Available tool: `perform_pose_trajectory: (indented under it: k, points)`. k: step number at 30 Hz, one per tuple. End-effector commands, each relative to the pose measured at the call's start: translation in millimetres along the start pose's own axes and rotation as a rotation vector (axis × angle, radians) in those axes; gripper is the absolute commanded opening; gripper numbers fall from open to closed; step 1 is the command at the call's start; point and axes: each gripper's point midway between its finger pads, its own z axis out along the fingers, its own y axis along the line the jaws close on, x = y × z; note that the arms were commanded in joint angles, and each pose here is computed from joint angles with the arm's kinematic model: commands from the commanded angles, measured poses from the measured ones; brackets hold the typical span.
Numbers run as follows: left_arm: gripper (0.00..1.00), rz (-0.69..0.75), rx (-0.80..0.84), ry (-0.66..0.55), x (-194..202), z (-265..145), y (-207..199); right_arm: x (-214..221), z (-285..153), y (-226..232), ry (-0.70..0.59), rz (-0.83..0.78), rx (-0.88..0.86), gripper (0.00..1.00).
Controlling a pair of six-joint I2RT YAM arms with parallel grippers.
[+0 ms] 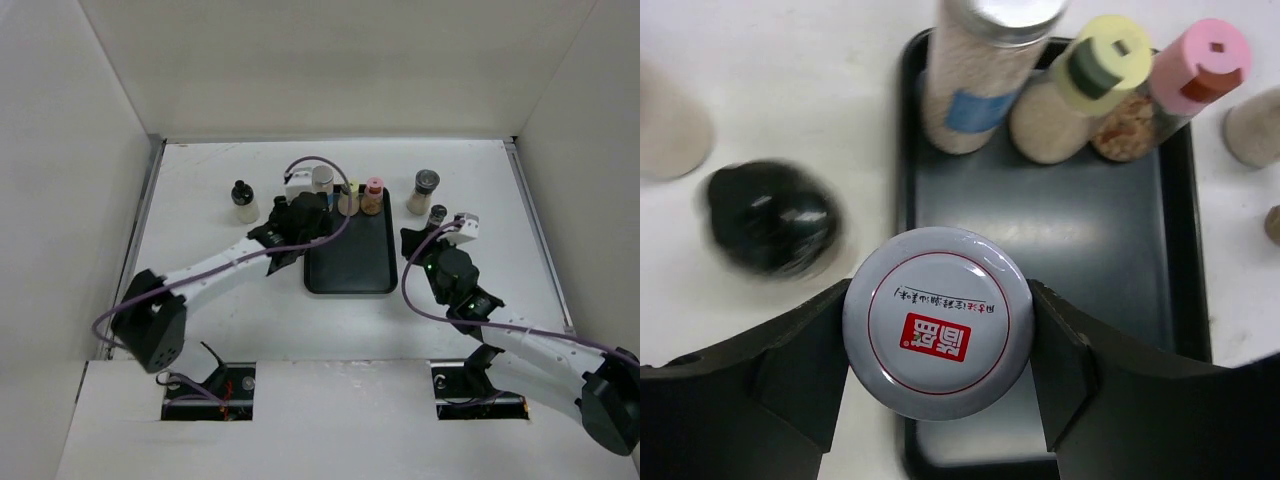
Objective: Organize the condiment bottles
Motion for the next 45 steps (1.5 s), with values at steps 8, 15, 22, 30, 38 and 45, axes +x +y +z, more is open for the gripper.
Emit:
perform_pose_trajectory:
  k: [8, 15, 22, 30, 38, 45]
  points:
    - [0.25, -0.011, 0.118, -0.162, -54, 86, -85, 1, 4, -8, -0.007, 0.072, 0.021, 0.65]
    - [0.26, 0.018, 0.072, -0.149, -46, 124, -83, 6, 6, -2, 0.015, 0.075, -0.014, 0.73]
    - [0.47, 0.052, 0.063, -0.098, -24, 127, -81, 5, 5, -1, 0.012, 0.079, -0.017, 0.79]
    - [0.74, 0.101, 0.070, -0.049, -12, 91, -80, 6, 5, 0, 0.015, 0.072, -0.018, 0.79]
    - [0.79, 0.081, 0.089, -0.119, -35, 47, -79, 5, 5, 0, 0.013, 0.068, -0.018, 0.79]
    - [0.76, 0.036, -0.060, -0.199, -51, 6, -7, 6, 6, -2, 0.013, 0.069, -0.014, 0.67]
